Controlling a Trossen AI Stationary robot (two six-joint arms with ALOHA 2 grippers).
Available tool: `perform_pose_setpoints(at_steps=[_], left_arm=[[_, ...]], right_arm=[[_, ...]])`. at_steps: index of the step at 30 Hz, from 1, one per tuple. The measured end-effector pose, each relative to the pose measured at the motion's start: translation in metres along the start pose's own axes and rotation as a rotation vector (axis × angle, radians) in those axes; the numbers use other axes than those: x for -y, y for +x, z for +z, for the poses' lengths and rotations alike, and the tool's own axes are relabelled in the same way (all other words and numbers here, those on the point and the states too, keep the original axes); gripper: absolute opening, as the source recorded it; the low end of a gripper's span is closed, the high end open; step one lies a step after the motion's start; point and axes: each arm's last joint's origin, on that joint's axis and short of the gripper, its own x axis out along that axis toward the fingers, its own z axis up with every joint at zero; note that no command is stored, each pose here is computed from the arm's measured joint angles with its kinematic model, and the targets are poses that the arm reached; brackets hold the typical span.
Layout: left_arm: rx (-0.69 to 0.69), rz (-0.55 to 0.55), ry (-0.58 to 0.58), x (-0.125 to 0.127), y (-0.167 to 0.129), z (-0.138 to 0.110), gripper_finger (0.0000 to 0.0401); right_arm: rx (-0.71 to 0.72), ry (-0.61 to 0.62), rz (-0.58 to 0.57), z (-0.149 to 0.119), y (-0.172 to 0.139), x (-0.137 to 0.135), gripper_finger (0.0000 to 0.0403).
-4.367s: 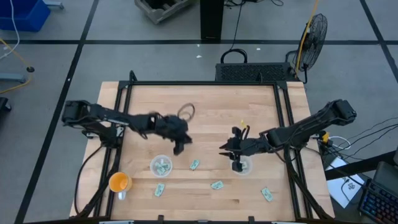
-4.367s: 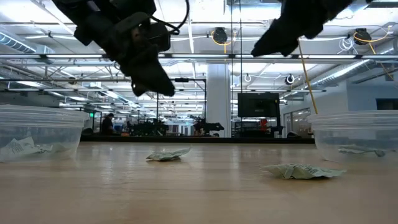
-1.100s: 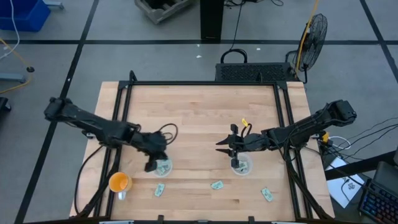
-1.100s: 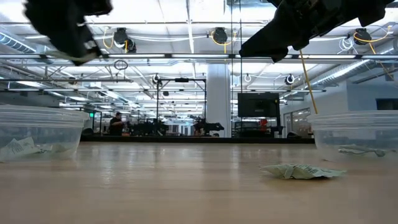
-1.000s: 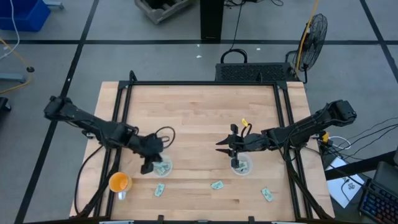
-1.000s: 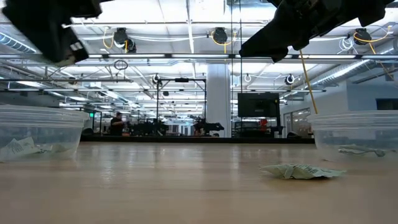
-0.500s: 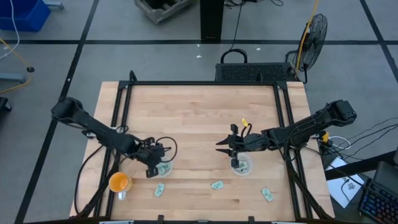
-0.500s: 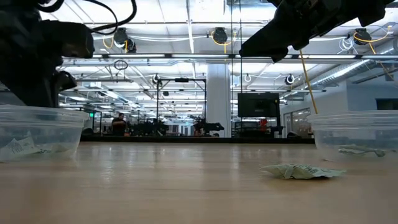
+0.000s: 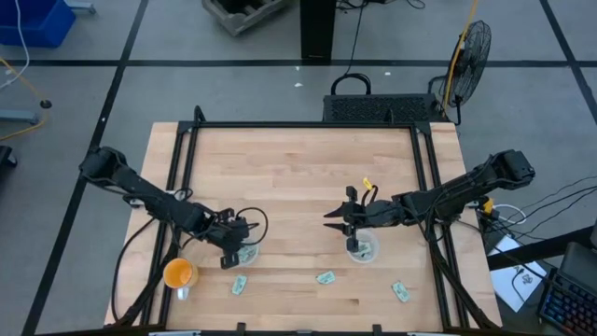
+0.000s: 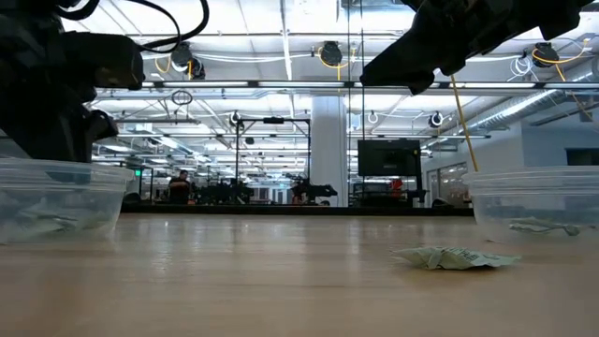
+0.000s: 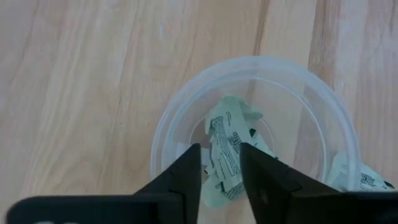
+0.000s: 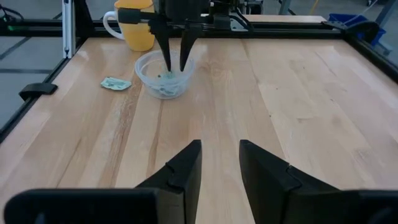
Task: Pick and place Stevia / Truvia into bins
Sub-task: Put the right light green stevia packet into the right transparent container
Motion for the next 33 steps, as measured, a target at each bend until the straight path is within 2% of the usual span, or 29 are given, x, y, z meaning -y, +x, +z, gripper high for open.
perform_pose_setpoints(at_steps=[4, 8, 12, 18, 20, 23, 27, 29, 33], left_arm=[[0.007, -0.001, -0.001, 0.000, 0.000, 0.001, 0.0145], [0.062, 0.017, -0.001, 0.001, 0.000, 0.004, 0.0156], [0.093, -0.004, 0.031, 0.004, -0.004, 0.009, 0.0157], [0.179, -0.028, 0.115, 0.017, -0.020, 0.030, 0.0157], [0.228, -0.008, 0.142, 0.020, -0.027, 0.038, 0.0157], [0.303, 0.040, 0.171, 0.023, -0.037, 0.051, 0.0157], [0.379, 0.094, 0.220, 0.023, -0.047, 0.065, 0.0157], [0.411, 0.110, 0.248, 0.022, -0.049, 0.070, 0.0157], [0.473, 0.125, 0.285, 0.017, -0.051, 0.080, 0.0157]], right_arm=[[-0.001, 0.041, 0.001, 0.000, 0.000, 0.000, 0.0100], [-0.008, 0.019, 0.051, 0.000, 0.000, -0.001, 0.0100], [-0.018, 0.013, 0.171, 0.001, -0.003, -0.007, 0.0100], [-0.065, 0.062, 0.427, 0.004, -0.024, -0.026, 0.0100], [-0.130, 0.139, 0.486, 0.002, -0.034, -0.032, 0.0100], [-0.321, 0.296, 0.524, -0.009, -0.050, -0.043, 0.0100], [-0.671, 0.633, 0.481, -0.031, -0.068, -0.061, 0.0100], [-0.842, 0.781, 0.429, -0.041, -0.077, -0.070, 0.0100], [-1.060, 0.985, 0.217, -0.059, -0.094, -0.081, 0.0100]])
